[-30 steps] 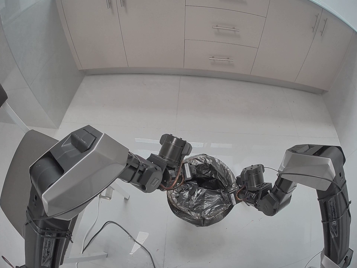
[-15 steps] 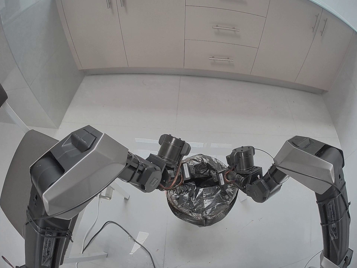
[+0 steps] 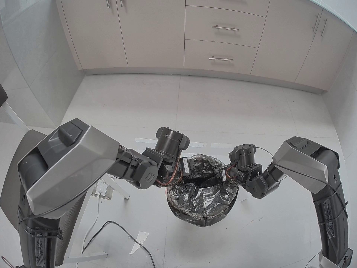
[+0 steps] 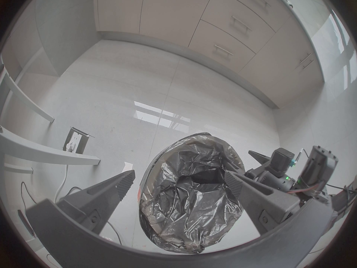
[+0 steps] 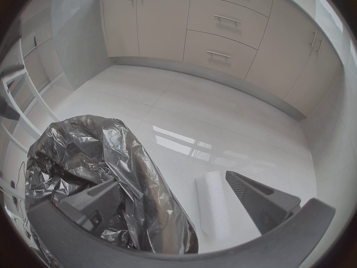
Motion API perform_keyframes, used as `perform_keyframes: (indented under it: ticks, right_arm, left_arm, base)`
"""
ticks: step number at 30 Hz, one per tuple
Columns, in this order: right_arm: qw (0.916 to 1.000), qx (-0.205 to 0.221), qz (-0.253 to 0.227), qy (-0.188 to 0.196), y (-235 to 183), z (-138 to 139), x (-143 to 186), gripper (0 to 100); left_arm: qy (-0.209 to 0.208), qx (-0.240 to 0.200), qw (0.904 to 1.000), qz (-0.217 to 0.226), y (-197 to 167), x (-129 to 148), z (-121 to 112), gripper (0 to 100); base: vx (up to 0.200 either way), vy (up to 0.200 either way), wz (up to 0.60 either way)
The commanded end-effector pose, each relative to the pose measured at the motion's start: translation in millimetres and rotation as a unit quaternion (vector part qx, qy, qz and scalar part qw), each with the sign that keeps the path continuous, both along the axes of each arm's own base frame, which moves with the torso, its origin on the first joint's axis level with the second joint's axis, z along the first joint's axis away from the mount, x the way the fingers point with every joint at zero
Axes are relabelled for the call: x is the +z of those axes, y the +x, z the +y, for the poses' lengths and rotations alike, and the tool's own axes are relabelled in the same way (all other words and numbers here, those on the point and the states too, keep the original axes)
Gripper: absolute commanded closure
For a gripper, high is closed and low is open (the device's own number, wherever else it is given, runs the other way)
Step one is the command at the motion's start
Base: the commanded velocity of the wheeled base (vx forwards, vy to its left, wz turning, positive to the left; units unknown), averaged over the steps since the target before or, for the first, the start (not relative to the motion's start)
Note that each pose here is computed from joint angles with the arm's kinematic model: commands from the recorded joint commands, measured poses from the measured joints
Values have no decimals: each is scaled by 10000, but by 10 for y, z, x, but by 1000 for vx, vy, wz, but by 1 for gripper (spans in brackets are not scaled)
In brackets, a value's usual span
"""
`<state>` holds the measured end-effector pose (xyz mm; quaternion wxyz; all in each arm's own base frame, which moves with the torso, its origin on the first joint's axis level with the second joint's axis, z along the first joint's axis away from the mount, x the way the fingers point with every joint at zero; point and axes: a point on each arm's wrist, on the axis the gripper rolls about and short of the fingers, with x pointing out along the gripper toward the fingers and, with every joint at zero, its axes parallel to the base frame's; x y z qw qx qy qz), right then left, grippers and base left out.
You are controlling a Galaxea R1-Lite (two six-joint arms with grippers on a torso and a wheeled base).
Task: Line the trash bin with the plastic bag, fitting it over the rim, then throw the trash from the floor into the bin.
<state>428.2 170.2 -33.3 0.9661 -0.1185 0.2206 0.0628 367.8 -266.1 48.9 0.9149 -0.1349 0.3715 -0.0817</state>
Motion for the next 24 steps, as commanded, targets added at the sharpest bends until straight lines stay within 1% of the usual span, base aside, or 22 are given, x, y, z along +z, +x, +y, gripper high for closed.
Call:
perform_keyframes:
  ticks: [1, 4, 5, 6, 8, 9, 10, 11, 12, 14, 15, 16, 18, 19, 21, 24]
  right_arm:
    - [10000, 68, 38, 21, -69, 59, 44, 0]
    - [9998, 218, 39, 27, -165, 168, 98, 0]
    - [9997, 233, 39, 27, -175, 179, 105, 0]
    - [9995, 299, -30, 65, -215, 229, 184, 0]
    - [9993, 339, -97, 111, -255, 255, 291, 0]
    - [9992, 347, -123, 138, -268, 263, 329, 0]
    - [9989, 387, -184, 182, -313, 286, 426, 0]
    - [9989, 387, -191, 185, -316, 285, 436, 0]
    - [9984, 416, -300, 245, -373, 286, 603, 0]
    - [9978, 417, -424, 304, -430, 256, 778, 0]
    - [9976, 414, -444, 321, -441, 250, 807, 0]
    - [9964, 409, -608, 414, -519, 209, 1021, 0]
    - [9945, 389, -794, 562, -620, 156, 1256, 0]
    - [9939, 392, -840, 600, -647, 149, 1308, 0]
    - [9896, 386, -1133, 797, -781, 78, 1623, 0]
    - [9840, 352, -1464, 956, -892, -13, 1930, 0]
  left_arm:
    - [-117, -113, 9996, -238, -134, 315, 10, 0]
    - [-182, -143, 9989, -414, -218, 532, 59, 0]
    - [-190, -147, 9988, -435, -225, 554, 64, 0]
    - [-262, -143, 9979, -567, -281, 715, 108, 0]
    - [-331, -167, 9963, -781, -371, 944, 179, 0]
    - [-339, -182, 9956, -849, -410, 1016, 209, 0]
    - [-365, -236, 9936, -1044, -503, 1201, 282, 0]
    - [-372, -239, 9933, -1065, -516, 1223, 292, 0]
    - [-372, -298, 9897, -1352, -664, 1468, 408, 0]
    - [-319, -297, 9853, -1654, -812, 1689, 528, 0]
    - [-304, -301, 9845, -1699, -836, 1720, 547, 0]
    - [-224, -248, 9792, -2003, -980, 1914, 679, 0]
    - [-122, -187, 9725, -2320, -1161, 2110, 837, 0]
    - [-100, -176, 9709, -2386, -1205, 2149, 878, 0]
    - [49, -58, 9594, -2819, -1471, 2387, 1125, 0]
    - [343, 127, 9447, -3258, -1796, 2576, 1441, 0]
  base:
    - [0, 0, 0]
    - [0, 0, 0]
    - [0, 0, 0]
    - [0, 0, 0]
    - [0, 0, 0]
    - [0, 0, 0]
    - [0, 0, 0]
    - [0, 0, 0]
    - [0, 0, 0]
    - [0, 0, 0]
    - [0, 0, 0]
    - [0, 0, 0]
    - [0, 0, 0]
    - [0, 0, 0]
    - [0, 0, 0]
    - [0, 0, 0]
